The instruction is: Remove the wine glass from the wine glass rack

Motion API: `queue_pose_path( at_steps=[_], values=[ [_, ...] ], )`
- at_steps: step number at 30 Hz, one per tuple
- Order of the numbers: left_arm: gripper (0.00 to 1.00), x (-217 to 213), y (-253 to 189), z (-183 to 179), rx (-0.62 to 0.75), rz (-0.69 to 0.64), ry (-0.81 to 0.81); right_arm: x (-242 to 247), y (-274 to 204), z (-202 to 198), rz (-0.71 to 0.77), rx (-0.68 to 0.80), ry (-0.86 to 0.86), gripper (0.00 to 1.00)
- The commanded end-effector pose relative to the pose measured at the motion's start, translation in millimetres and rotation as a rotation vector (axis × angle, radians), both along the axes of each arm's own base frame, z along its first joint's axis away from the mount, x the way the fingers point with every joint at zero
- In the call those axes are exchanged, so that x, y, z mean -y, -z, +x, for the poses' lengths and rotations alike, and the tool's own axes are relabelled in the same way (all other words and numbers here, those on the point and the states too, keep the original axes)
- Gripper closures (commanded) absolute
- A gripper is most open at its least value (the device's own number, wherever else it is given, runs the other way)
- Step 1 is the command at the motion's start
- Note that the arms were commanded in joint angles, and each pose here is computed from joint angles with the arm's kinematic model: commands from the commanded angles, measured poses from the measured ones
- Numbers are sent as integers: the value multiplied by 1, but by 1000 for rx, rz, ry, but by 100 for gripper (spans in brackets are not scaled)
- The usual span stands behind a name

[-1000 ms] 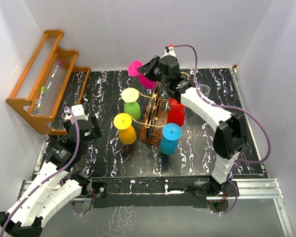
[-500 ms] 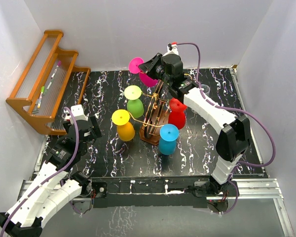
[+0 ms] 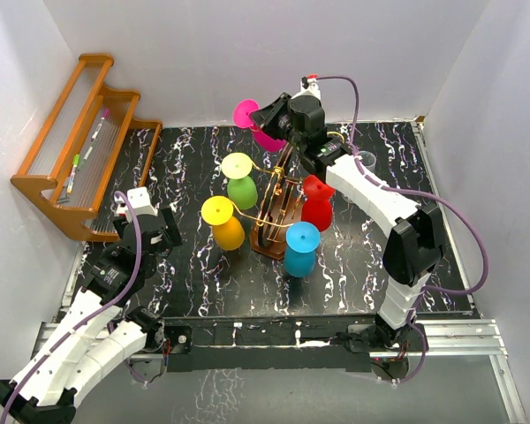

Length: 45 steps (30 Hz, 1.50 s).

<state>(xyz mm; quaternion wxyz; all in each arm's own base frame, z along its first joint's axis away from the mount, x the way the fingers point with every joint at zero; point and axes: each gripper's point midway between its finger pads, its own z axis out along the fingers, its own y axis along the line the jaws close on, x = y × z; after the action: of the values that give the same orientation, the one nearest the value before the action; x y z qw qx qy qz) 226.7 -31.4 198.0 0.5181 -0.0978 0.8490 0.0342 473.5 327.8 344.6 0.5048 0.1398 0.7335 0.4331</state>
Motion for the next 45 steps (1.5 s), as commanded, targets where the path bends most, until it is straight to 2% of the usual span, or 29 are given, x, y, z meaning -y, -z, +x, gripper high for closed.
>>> queue_pose_path(
  at_steps=[1,11,19,30,45],
  values=[
    [24,-3,2,0,0,13,-9,8,-48,9,57,121,54,93],
    [24,-2,4,0,-6,17,-7,19,-44,4,38,115,89,93],
    [24,-2,4,1,-10,19,-6,31,-60,-18,51,140,79,93],
    [24,-2,3,1,-7,18,-7,27,-56,-45,35,116,-25,93],
    [24,-3,2,0,-1,15,-10,-10,-38,-63,23,56,-263,93]
  ],
)
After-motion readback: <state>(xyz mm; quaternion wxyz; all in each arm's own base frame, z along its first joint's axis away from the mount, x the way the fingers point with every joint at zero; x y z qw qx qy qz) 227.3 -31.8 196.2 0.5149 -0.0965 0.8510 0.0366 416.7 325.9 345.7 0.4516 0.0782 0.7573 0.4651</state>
